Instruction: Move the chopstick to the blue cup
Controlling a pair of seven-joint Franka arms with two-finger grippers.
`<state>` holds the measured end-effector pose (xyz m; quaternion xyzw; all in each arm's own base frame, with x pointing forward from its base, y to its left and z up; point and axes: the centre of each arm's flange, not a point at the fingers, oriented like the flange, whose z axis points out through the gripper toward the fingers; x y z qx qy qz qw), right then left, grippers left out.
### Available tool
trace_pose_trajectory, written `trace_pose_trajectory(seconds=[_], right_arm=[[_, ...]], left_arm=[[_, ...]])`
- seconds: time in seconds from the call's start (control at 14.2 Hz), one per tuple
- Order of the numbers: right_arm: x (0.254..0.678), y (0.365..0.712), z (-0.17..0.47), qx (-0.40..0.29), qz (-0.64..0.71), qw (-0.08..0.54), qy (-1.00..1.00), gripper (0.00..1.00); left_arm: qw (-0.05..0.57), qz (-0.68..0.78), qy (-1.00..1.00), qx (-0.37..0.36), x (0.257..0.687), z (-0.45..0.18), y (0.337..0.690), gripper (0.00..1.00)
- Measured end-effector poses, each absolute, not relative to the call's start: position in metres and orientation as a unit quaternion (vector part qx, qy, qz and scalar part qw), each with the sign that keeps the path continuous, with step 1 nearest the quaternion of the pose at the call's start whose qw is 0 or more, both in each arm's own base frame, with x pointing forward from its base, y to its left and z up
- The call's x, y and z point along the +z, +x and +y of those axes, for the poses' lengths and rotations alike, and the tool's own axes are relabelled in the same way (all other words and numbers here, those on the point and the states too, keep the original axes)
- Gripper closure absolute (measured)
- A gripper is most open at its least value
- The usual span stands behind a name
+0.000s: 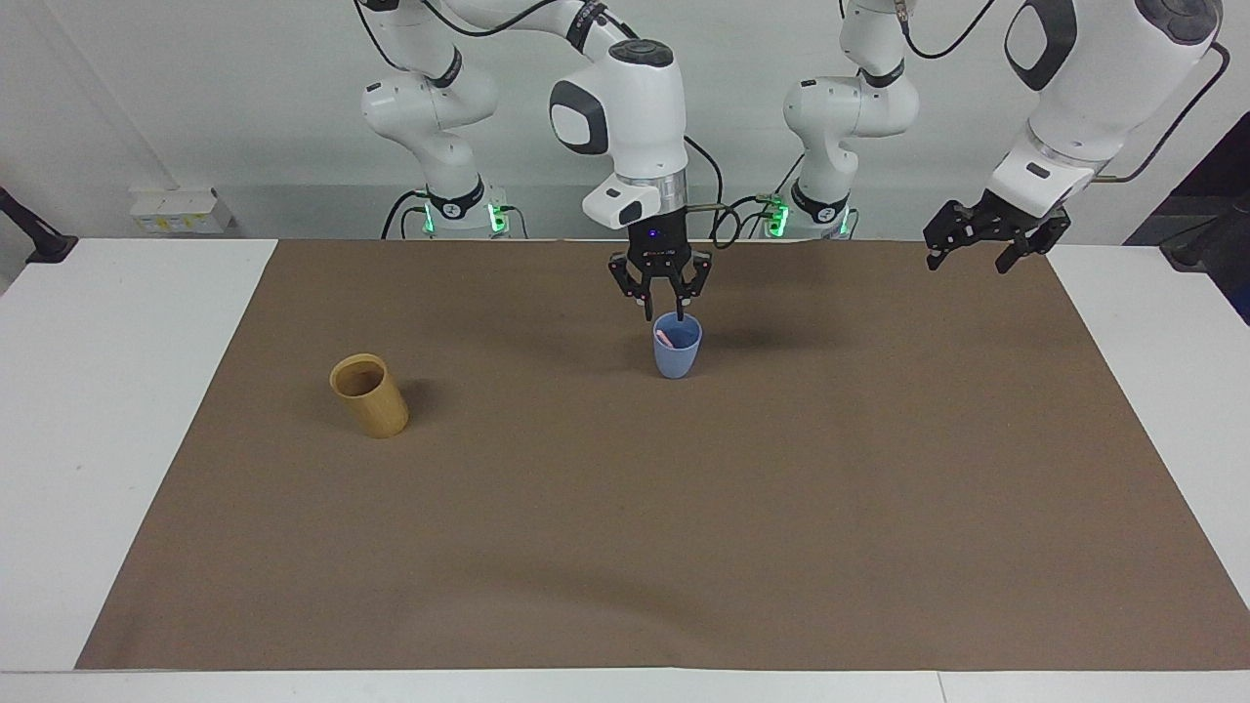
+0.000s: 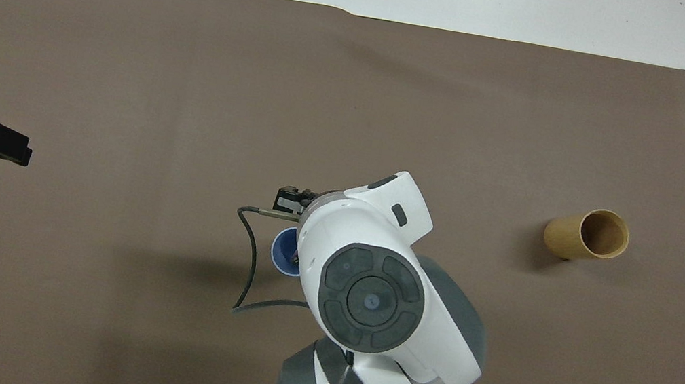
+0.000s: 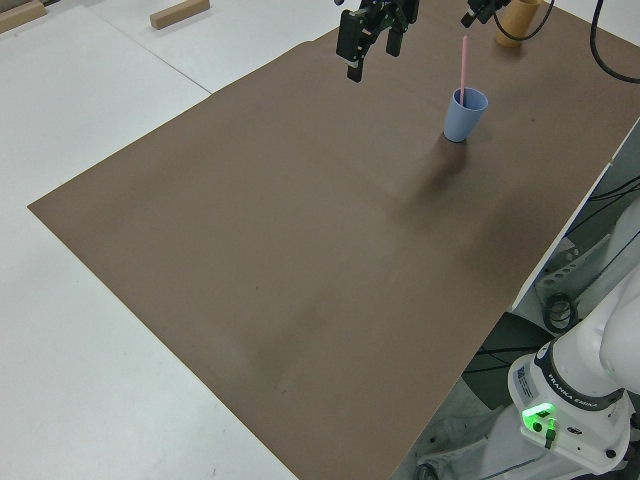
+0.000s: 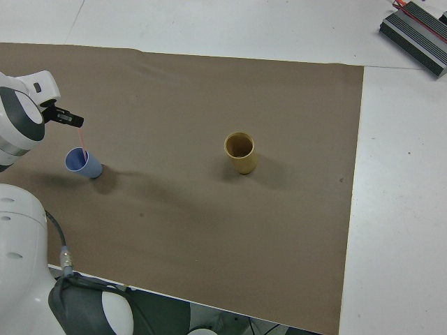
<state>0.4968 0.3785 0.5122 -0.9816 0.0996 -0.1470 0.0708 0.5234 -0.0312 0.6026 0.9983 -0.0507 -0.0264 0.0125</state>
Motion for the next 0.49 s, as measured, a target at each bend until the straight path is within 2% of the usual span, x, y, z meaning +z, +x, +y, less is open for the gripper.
trace_pose_trajectory(seconds=[0.14, 0.21, 0.49], right_arm=[[0.523, 0.500, 0.364, -0.150, 0.112, 0.064, -0.980, 0.03], [0.532, 0.502, 0.351, -0.150, 0.120, 0.056, -0.980, 0.00], [0.580, 0.504, 0.271, -0.134, 0.131, 0.003, -0.982, 0.00]], left_arm=[[0.012, -0.051, 0.998, -0.026, 0.603, -0.031, 0.523, 0.00], [0.012, -0.051, 0.998, -0.026, 0.603, -0.031, 0.523, 0.00], [0.012, -0.051, 0.998, -0.026, 0.603, -0.031, 0.523, 0.00]])
